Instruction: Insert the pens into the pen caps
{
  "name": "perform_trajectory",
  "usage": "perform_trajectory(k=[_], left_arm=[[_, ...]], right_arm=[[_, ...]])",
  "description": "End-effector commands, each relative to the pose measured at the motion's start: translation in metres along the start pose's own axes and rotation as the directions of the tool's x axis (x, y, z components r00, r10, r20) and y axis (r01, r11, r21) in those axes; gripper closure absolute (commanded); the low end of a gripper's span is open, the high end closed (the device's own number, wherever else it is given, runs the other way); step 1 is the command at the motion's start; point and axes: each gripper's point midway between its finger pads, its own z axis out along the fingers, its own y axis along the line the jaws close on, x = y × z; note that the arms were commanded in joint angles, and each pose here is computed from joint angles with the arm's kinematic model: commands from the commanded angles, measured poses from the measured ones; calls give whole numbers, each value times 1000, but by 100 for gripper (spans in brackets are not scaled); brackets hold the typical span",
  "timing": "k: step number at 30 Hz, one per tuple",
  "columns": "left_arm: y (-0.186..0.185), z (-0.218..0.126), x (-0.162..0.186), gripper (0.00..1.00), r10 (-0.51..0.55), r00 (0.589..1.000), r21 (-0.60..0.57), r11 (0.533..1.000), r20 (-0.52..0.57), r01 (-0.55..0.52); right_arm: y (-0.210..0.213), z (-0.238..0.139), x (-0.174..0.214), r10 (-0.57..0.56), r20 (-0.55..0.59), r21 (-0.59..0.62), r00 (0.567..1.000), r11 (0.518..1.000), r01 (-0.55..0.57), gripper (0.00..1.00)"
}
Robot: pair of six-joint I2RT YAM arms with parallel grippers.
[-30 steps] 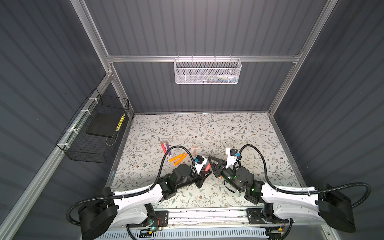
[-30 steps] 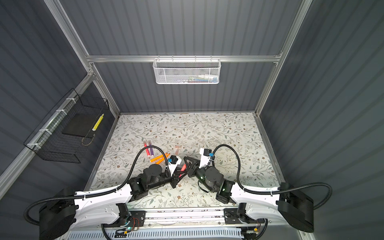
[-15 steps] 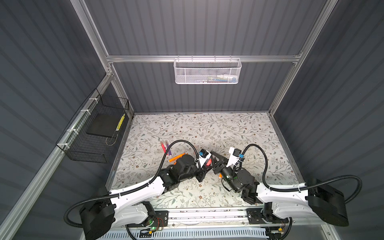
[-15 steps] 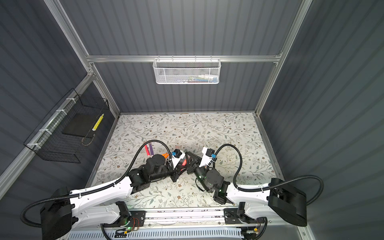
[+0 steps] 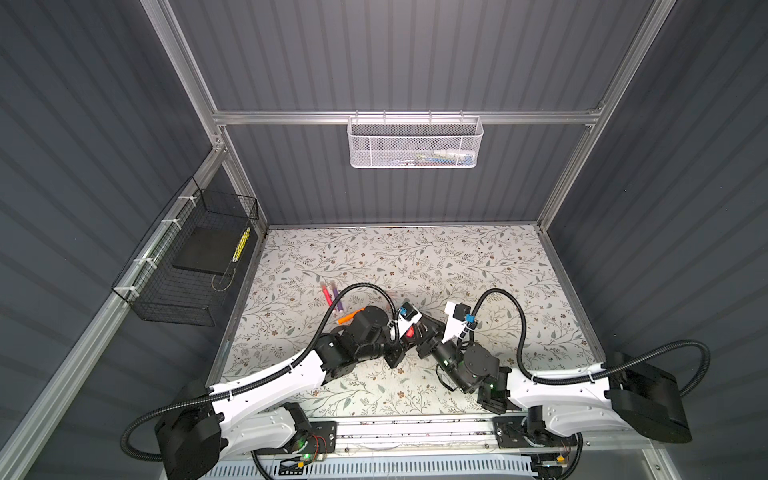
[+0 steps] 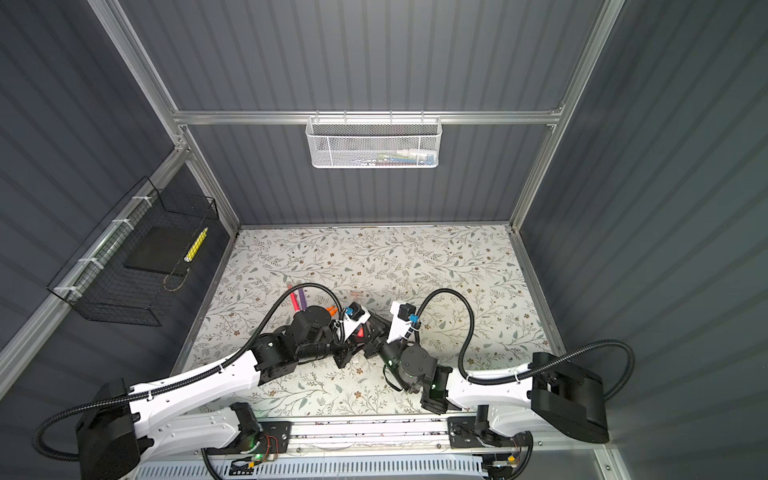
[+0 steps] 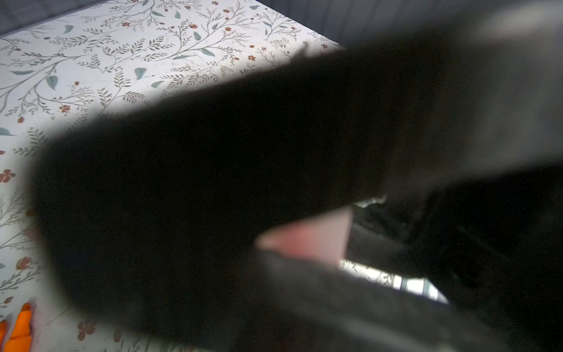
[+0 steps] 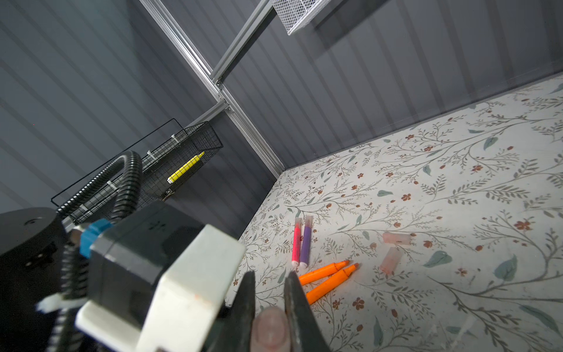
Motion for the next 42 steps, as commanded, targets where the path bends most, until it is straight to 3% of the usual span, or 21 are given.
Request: perform_trajectory(k=[1,10,24,29,37,42], left_arm=[[13,-54,-140,100,4,856,-47,999,516,24],[16,-41,-104,100,-51,862,-11,998,505,65],[30,-8,-59,100,-122,912,-26,989,392,143],[34,6,-43,49,-144,921,-24,986,361,164],[33,15,-34,21,-150,926,-6,987,347,163],[28,14,-30,9,-150,925,23,988,349,152]], right_arm=[[36,-48,99,-132,-385,-271,913,962,26,100],[17,-48,54,-15,-283,-206,959,978,-45,100],[-54,-33,49,129,-246,53,961,991,-120,100],[-74,-33,50,173,-234,131,957,981,-145,100],[-109,-37,60,204,-229,259,952,955,-143,100],[-131,-37,62,225,-225,341,948,930,-140,100]])
